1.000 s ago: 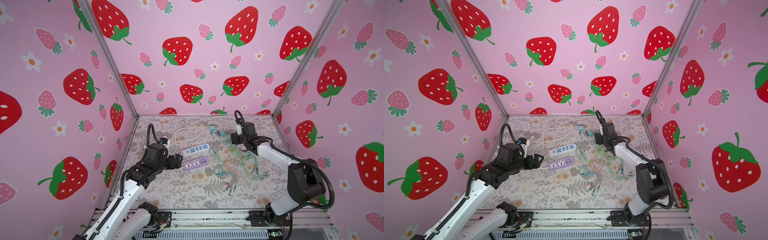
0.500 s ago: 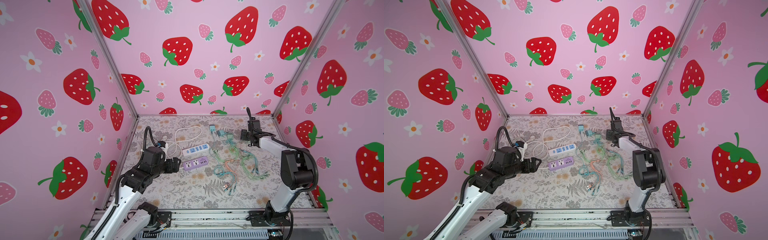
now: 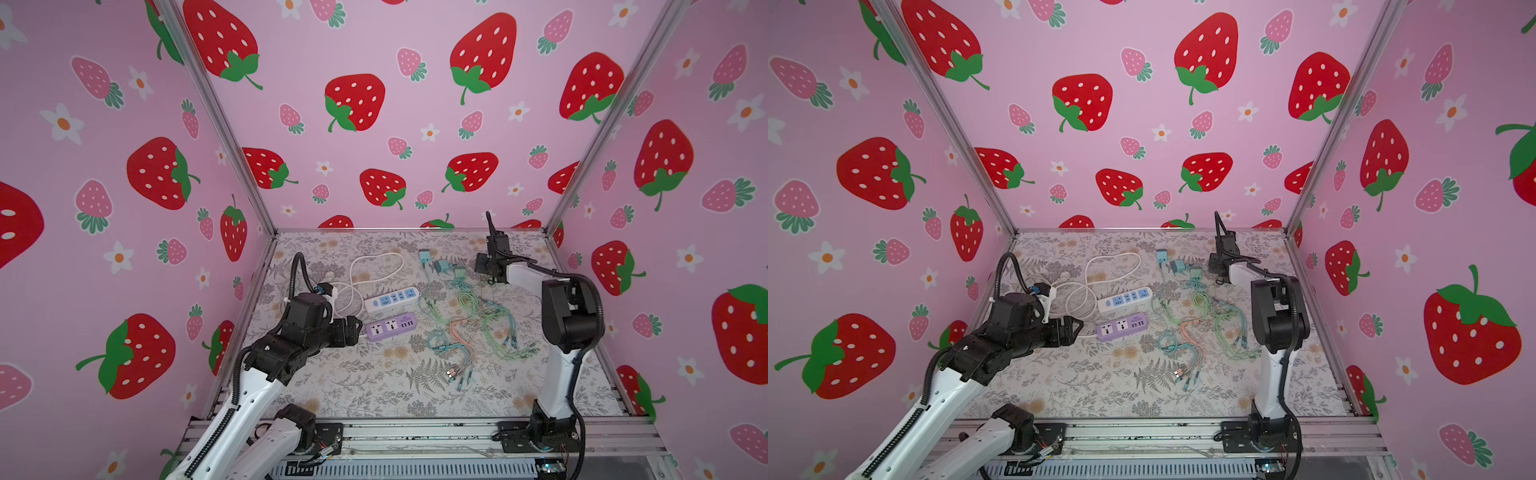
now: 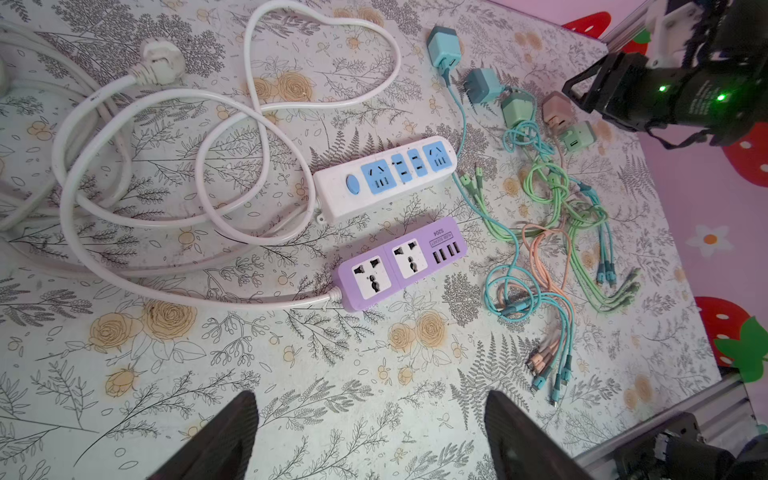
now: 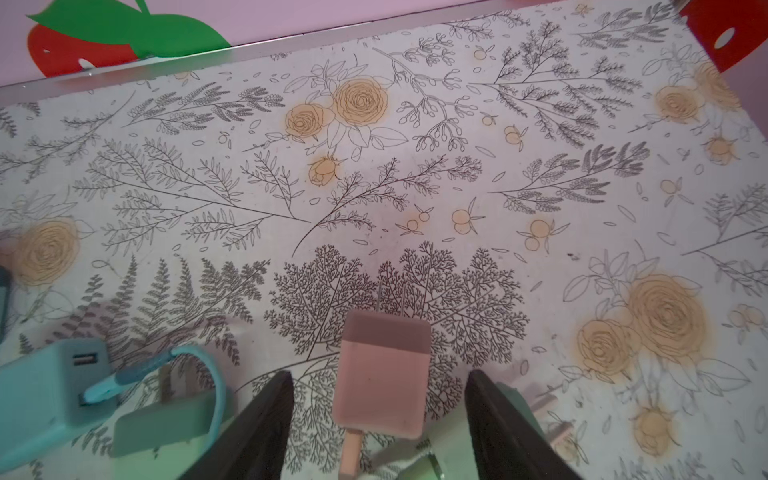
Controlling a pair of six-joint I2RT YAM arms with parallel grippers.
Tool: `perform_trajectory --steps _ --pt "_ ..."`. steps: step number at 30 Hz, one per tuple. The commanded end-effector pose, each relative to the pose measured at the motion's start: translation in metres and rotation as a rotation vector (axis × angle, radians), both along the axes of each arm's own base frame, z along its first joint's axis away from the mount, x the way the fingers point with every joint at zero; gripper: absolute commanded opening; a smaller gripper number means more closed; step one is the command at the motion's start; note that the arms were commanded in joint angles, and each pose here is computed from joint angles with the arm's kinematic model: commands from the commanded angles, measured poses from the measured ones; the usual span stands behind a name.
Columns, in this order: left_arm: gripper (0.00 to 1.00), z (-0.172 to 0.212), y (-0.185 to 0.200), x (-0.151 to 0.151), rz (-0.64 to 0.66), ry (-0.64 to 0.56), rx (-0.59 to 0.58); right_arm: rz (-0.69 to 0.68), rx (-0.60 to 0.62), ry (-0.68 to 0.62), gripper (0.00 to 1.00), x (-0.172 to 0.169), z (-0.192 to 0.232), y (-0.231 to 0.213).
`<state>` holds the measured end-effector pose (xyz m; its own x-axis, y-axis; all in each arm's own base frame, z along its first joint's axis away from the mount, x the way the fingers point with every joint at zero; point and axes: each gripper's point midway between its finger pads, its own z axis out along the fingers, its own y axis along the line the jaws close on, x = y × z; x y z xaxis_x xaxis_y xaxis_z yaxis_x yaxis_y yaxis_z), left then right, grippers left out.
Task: Insert the plug
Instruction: 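Close the right gripper on the pink charger body, then lift the pink charger with the right gripper while the left arm reaches toward the cables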
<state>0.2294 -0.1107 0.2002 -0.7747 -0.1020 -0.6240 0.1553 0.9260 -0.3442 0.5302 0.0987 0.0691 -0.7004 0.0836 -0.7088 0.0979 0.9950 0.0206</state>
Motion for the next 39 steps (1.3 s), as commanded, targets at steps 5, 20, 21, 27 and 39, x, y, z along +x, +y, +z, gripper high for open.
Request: perform_trajectory --steps 5,20,21,27,39 --pt "0.88 0.009 0.002 -0.008 -0.017 -0.01 0.01 -0.059 0.011 0.032 0.65 0.002 -0.016 -0.006" --pt "0.87 0.005 0.003 -0.006 -0.016 -0.006 0.021 -0.056 -0.017 0.094 0.6 0.004 -0.041 -0.006" --pt "0.87 0.006 0.003 -0.006 -0.016 -0.008 0.02 -0.053 -0.017 0.099 0.6 0.004 -0.043 -0.006" --pt "0.87 0.007 0.003 -0.007 -0.015 -0.014 0.016 -0.043 -0.017 0.122 0.57 0.002 -0.05 -0.005" --pt "0.87 0.005 0.0 -0.006 -0.015 -0.015 -0.008 0.07 -0.017 -0.048 0.38 0.008 0.02 0.005"
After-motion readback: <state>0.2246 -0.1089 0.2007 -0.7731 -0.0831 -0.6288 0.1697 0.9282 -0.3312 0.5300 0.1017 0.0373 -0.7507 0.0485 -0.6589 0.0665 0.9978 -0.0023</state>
